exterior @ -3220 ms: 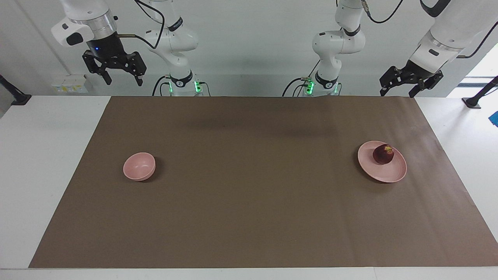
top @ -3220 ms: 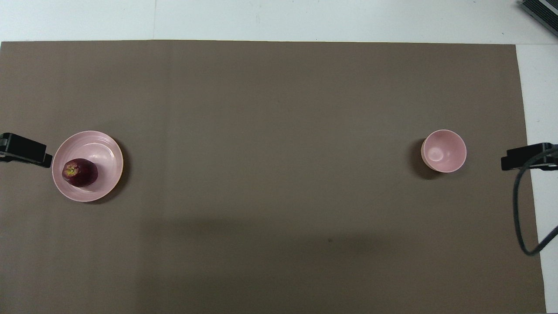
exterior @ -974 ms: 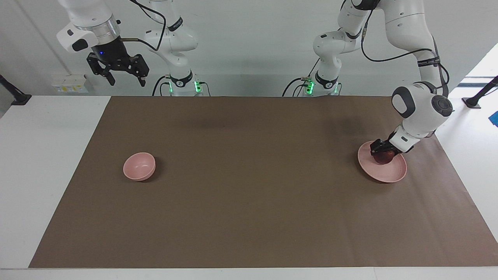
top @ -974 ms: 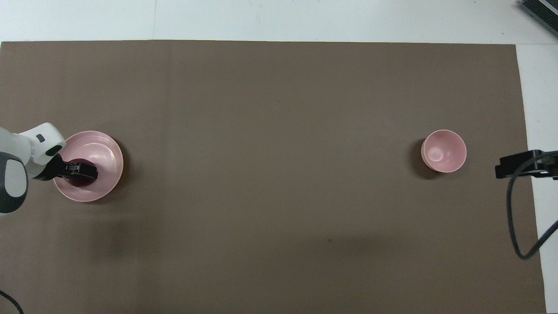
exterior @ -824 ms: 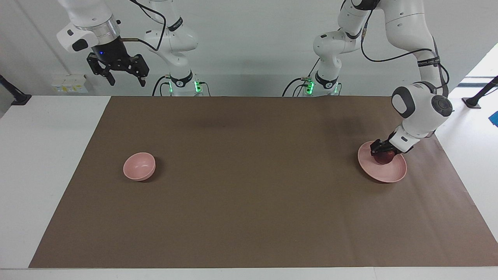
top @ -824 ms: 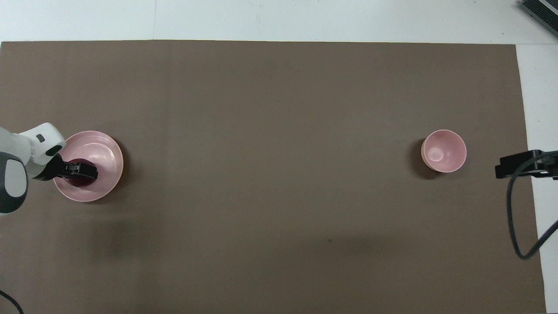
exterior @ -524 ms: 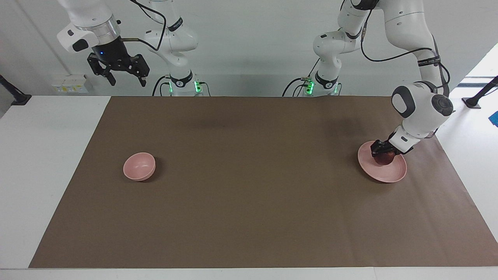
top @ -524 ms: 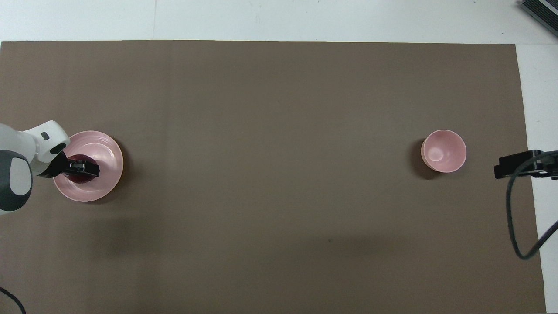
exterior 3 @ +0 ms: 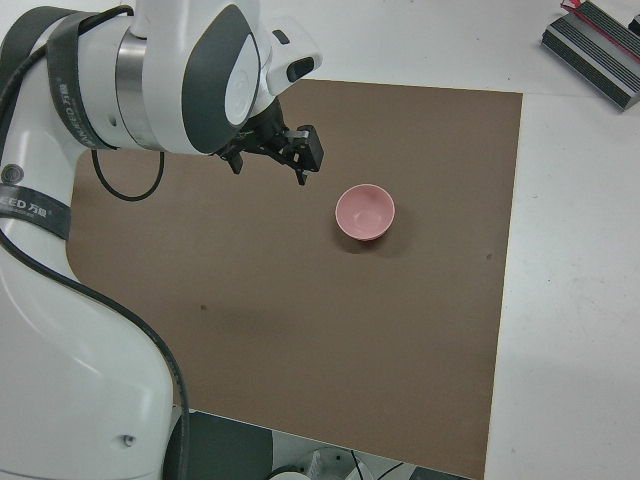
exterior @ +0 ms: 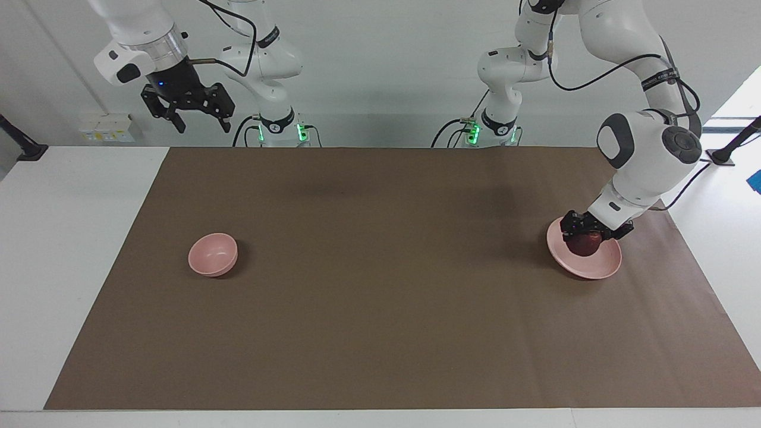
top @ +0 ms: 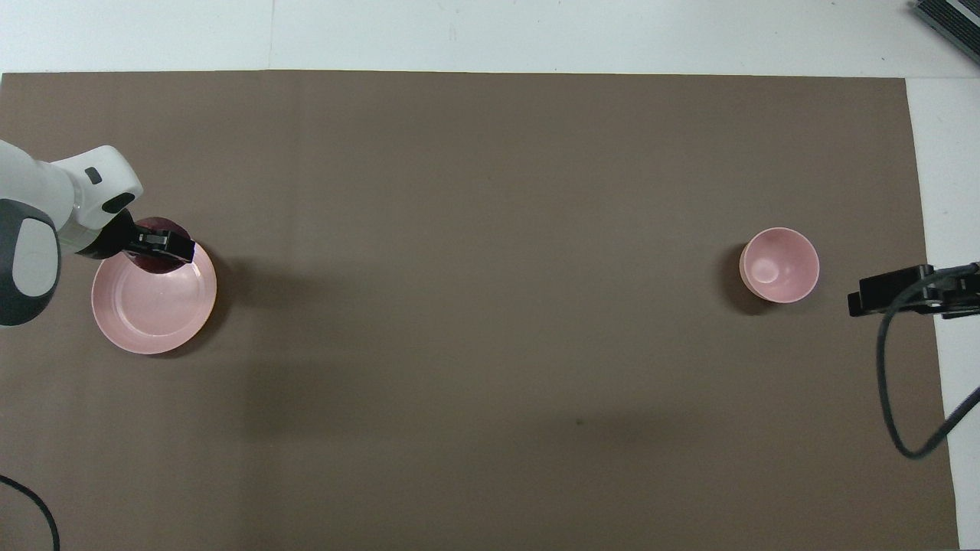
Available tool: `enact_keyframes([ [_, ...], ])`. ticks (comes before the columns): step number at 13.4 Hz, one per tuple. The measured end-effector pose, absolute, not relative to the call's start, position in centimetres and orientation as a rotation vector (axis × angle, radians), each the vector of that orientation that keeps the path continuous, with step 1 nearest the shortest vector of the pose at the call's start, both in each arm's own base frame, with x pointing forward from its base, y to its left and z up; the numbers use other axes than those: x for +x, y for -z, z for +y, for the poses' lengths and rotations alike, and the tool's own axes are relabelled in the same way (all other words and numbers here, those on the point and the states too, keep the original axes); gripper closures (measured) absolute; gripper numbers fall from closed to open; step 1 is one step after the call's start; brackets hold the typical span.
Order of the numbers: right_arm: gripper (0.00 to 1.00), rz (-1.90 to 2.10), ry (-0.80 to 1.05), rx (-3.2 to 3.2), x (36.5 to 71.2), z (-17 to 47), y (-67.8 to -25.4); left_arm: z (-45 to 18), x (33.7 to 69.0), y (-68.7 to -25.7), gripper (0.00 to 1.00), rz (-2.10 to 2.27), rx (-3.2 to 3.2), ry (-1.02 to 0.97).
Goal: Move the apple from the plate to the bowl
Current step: 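Lift the apple with the left gripper while the right gripper reaches forward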
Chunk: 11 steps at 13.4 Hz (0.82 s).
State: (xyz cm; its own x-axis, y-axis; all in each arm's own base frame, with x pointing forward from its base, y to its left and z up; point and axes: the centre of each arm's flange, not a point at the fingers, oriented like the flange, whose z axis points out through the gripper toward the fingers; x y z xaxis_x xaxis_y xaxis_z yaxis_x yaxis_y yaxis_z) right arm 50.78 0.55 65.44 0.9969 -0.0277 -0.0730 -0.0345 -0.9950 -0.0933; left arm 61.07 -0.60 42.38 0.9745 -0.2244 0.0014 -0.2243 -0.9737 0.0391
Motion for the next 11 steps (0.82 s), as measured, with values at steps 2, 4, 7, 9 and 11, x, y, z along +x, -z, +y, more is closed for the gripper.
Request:
enact_keyframes([
  [2,0.00,-0.089,-0.069,-3.008,51.4,0.9,-64.1,-3.6,62.0,-45.3,0.22,-0.441,3.087,-0.044],
  [4,0.00,-0.211,-0.016,-2.952,52.4,2.7,-62.0,-6.6,62.8,-48.0,0.22,-0.524,3.085,-0.096],
  [7,0.00,-0.229,0.041,-2.841,53.3,5.6,-60.0,-10.1,63.3,-49.6,0.22,-0.599,3.067,-0.153],
  [9,0.00,-0.212,0.073,-2.747,53.9,6.6,-58.5,-13.1,63.0,-50.2,0.22,-0.669,3.048,-0.171],
  [11,0.00,-0.187,0.092,-2.658,54.4,8.0,-57.4,-16.7,62.0,-50.3,0.22,-0.691,3.039,-0.152],
])
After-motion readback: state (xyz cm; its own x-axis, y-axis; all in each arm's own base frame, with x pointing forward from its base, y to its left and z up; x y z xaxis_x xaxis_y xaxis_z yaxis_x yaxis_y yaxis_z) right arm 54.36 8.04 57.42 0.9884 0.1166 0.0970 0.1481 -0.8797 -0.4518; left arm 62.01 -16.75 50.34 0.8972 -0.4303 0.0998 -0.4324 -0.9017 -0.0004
